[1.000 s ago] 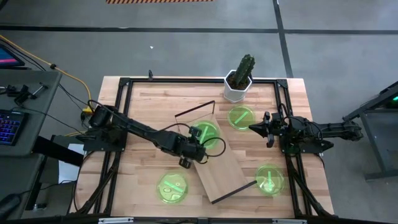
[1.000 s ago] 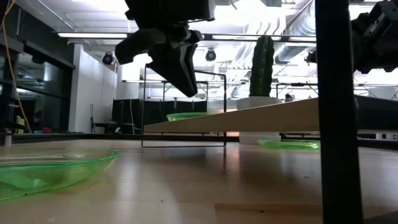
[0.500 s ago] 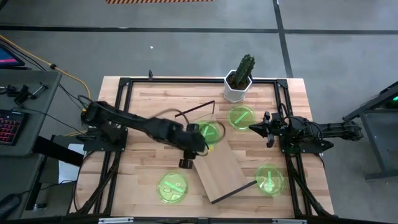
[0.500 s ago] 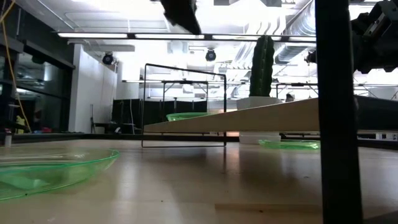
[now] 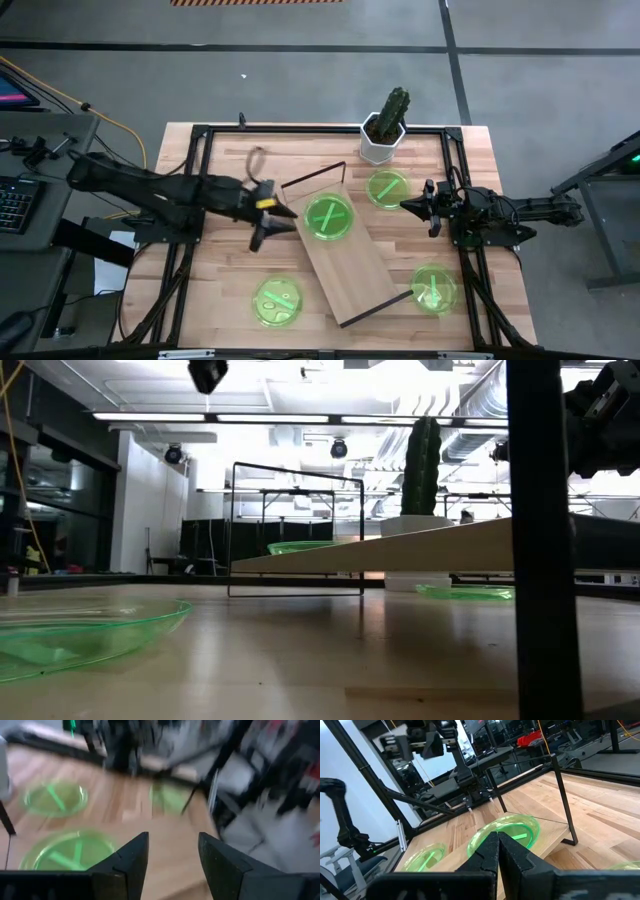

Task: Place and stack plates onto a shelf
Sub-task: Stack the top green plate on top of the green plate on the shelf

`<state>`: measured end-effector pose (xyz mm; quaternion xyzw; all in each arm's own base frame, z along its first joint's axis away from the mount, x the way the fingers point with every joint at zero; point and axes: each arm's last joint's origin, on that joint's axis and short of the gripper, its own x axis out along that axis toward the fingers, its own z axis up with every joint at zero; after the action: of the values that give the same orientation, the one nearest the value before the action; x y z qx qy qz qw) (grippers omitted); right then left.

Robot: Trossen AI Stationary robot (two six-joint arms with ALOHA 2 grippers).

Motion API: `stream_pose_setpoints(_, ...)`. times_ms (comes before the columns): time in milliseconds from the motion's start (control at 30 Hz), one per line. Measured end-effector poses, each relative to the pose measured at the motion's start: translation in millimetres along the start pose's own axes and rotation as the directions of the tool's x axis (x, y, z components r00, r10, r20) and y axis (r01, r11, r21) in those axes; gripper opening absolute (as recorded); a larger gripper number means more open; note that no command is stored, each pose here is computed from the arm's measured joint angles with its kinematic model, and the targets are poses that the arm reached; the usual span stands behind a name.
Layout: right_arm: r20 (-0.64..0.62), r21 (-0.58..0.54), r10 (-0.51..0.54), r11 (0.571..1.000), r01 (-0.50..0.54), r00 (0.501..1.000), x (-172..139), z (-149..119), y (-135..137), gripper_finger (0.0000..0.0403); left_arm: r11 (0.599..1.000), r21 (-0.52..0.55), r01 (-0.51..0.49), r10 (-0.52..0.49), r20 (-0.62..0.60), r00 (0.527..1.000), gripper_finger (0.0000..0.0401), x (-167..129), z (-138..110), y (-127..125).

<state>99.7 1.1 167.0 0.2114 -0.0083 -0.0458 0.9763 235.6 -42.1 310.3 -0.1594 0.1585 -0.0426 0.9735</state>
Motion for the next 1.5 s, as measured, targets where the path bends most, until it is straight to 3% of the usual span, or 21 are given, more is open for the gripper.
stream_pose_setpoints(167, 0.000, 0.001, 0.000, 1.000, 0.000, 1.000, 0, 0, 0, 0.0000, 0.993, -0.114, 0.028, -0.001, 0.233, 0.972, 0.0161, -19, -8, 12)
stream_pose_setpoints(533, 0.002, 0.005, 0.000, 1.000, 0.000, 1.000, 0, 0, 0, 0.0000, 0.985, -0.172, -0.016, 0.069, 0.311, 0.948, 0.0161, -27, -4, 24)
stream_pose_setpoints(600, 0.036, 0.066, -0.004, 0.998, 0.002, 0.999, 0, 3, 1, 0.0000, 0.974, -0.226, -0.011, 0.083, 0.312, 0.947, 0.0161, -26, -4, 25)
stream_pose_setpoints(667, 0.134, 0.195, -0.004, 0.981, -0.023, 0.991, -1, 11, 3, 0.0000, 0.960, -0.281, 0.000, 0.093, 0.316, 0.944, 0.0161, -27, -3, 25)
stream_pose_setpoints(767, 0.283, 0.424, -0.025, 0.900, -0.102, 0.959, -4, 24, 6, 0.0000, 0.952, -0.306, -0.013, 0.117, 0.323, 0.939, 0.0161, -27, -3, 26)
stream_pose_setpoints(900, 0.384, 0.526, -0.149, 0.846, -0.084, 0.911, -6, 31, 4, 0.0000, 0.956, -0.275, -0.101, 0.196, 0.345, 0.918, 0.0161, -27, -3, 28)
stream_pose_setpoints(1000, 0.400, 0.577, -0.167, 0.810, -0.106, 0.901, -6, 34, 5, 0.0001, 0.955, -0.255, -0.152, 0.239, 0.356, 0.904, 0.0161, -28, -2, 29)
stream_pose_setpoints(1067, 0.354, 0.576, -0.187, 0.815, -0.056, 0.916, -4, 38, 7, 0.0002, 0.953, -0.248, -0.174, 0.257, 0.360, 0.897, 0.0161, -28, -2, 30)
stream_pose_setpoints(1167, 0.192, 0.578, -0.313, 0.802, 0.151, 0.930, 2, 44, 8, 0.0016, 0.951, -0.232, -0.202, 0.278, 0.364, 0.889, 0.0161, -28, -2, 31)
stream_pose_setpoints(1267, -0.013, 0.549, -0.447, 0.745, 0.380, 0.895, 7, 50, 7, 0.0049, 0.950, -0.223, -0.221, 0.291, 0.365, 0.884, 0.0161, -29, -1, 35)
stream_pose_setpoints(1367, -0.195, 0.495, -0.571, 0.644, 0.583, 0.797, 11, 56, 5, 0.0096, 0.952, -0.224, -0.210, 0.284, 0.379, 0.881, 0.0161, -35, 3, 39)
stream_pose_setpoints(1500, -0.399, 0.425, -0.675, 0.464, 0.777, 0.621, 18, 53, -3, 0.0157, 0.959, -0.212, -0.190, 0.257, 0.358, 0.898, 0.0161, -44, 4, 43)
